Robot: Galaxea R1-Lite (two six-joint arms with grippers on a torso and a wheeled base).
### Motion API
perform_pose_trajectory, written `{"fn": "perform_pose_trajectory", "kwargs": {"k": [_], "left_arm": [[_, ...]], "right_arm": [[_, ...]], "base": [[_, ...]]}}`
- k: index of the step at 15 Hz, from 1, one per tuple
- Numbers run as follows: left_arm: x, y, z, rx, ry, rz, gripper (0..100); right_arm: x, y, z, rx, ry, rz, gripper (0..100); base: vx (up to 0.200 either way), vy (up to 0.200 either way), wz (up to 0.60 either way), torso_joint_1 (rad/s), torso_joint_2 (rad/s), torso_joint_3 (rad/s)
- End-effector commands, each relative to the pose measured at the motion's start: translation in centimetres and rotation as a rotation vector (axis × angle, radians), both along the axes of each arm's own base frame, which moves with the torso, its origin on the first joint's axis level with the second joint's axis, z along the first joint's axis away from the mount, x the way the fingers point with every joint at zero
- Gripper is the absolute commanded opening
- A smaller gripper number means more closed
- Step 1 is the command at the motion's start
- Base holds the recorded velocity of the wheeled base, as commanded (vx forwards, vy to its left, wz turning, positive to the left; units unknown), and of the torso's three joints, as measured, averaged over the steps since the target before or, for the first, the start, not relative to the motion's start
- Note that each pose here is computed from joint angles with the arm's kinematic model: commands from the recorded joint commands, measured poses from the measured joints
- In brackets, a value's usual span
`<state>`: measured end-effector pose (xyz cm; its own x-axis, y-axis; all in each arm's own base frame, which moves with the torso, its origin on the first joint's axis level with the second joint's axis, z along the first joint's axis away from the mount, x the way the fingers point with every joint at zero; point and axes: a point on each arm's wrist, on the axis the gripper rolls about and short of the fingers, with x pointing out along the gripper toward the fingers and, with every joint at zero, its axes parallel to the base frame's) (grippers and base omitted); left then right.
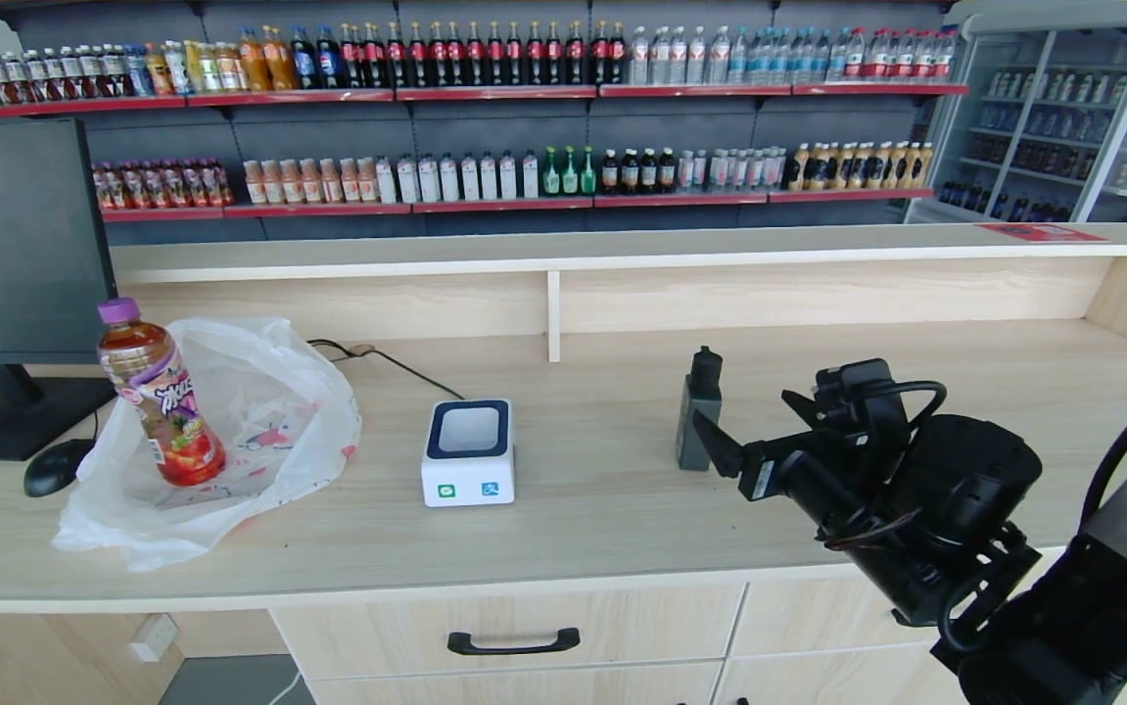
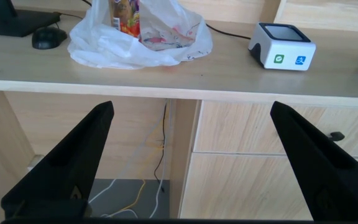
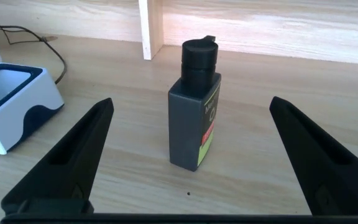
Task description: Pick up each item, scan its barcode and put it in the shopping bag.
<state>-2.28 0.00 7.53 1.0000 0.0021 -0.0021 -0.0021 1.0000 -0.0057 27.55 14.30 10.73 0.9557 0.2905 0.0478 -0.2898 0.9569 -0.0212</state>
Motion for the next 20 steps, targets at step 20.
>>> {"fn": "perform_pose_trajectory", "kwargs": {"k": [20], "left_arm": [[0.0,0.0,0.0,-0.005,0.001,0.001,100]], "right_arm": [[5.1,0.6,-3.0,-0.008,0.004,-0.055,100]], "base": [[0.000,0.000,0.00,0.000,0.00,0.000]]}}
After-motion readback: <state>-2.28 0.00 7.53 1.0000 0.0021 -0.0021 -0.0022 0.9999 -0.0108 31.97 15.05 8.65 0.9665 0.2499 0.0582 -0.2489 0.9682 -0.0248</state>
